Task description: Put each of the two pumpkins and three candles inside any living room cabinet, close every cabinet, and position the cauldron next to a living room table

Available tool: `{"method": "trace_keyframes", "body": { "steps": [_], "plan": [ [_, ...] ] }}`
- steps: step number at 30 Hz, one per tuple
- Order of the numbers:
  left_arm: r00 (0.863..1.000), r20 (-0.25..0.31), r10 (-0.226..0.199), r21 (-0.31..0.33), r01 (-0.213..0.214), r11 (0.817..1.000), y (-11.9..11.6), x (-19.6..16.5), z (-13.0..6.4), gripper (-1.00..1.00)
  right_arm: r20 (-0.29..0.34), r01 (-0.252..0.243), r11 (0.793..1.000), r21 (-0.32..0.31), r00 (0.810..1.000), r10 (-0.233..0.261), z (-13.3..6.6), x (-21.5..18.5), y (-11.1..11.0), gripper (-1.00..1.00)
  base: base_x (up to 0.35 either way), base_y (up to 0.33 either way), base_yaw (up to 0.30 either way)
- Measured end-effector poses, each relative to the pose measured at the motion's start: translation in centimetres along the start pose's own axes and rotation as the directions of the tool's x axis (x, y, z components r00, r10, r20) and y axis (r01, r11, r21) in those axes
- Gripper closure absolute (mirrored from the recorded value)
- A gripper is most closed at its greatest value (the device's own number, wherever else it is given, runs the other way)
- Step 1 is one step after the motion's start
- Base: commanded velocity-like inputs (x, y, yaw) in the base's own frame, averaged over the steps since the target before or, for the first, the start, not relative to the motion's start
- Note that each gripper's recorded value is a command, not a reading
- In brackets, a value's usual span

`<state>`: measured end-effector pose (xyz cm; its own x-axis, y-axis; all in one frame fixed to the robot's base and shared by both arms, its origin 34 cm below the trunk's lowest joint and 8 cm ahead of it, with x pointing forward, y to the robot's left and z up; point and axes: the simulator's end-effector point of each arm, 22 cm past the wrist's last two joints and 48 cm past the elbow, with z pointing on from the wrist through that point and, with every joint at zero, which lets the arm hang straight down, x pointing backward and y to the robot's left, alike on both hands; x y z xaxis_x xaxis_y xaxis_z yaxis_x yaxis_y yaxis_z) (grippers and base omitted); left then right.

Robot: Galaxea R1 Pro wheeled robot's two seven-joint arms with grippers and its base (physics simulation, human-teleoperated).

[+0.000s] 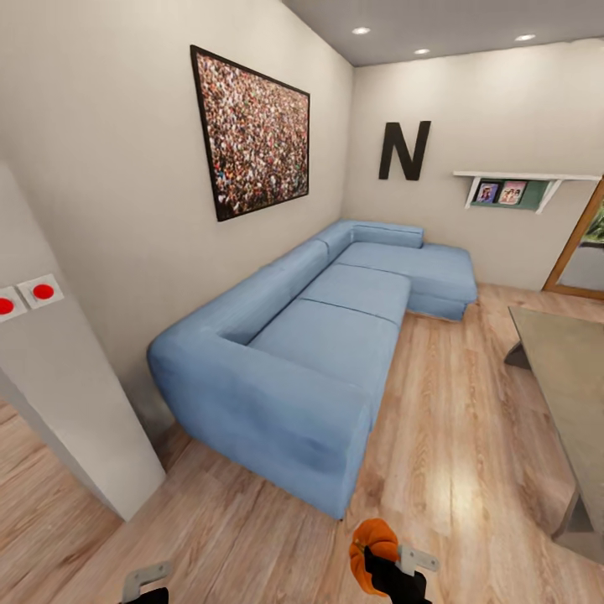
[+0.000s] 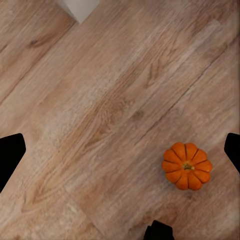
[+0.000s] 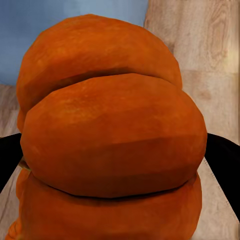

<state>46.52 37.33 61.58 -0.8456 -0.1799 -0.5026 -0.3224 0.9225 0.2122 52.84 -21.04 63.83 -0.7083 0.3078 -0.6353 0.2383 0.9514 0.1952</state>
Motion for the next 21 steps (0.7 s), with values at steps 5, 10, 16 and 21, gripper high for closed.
{"method": "trace_keyframes", "body": {
  "steps": [5, 10, 16, 21],
  "plan": [
    [1.0, 0.0, 0.0, 0.0, 0.0, 1.0, 0.0, -0.01, 0.0, -1.0, 0.0, 0.002, 1.0, -0.001, 1.0, -0.002, 0.0, 0.0, 0.04, 1.0, 0.008, -0.011, -0.005],
    [1.0, 0.0, 0.0, 0.001, 0.0, 1.0, -0.02, -0.02, 0.01, -1.0, 0.0, 0.003, 1.0, -0.001, 1.0, -0.003, 0.01, 0.0, 0.04, 1.0, -0.032, -0.001, -0.001],
    [1.0, 0.0, 0.0, 0.001, 0.0, 1.0, -0.01, -0.01, 0.0, -1.0, 0.0, 0.003, 1.0, -0.002, 1.0, -0.003, 0.0, 0.01, 0.09, 1.0, -0.003, 0.0, 0.0],
    [1.0, -0.002, -0.004, 0.001, 0.004, 1.0, -0.06, 0.05, -0.01, -1.0, 0.0, 0.003, 1.0, -0.002, 1.0, -0.003, 0.0, 0.0, 0.07, 1.0, 0.0, 0.0, 0.0]
  ]
}}
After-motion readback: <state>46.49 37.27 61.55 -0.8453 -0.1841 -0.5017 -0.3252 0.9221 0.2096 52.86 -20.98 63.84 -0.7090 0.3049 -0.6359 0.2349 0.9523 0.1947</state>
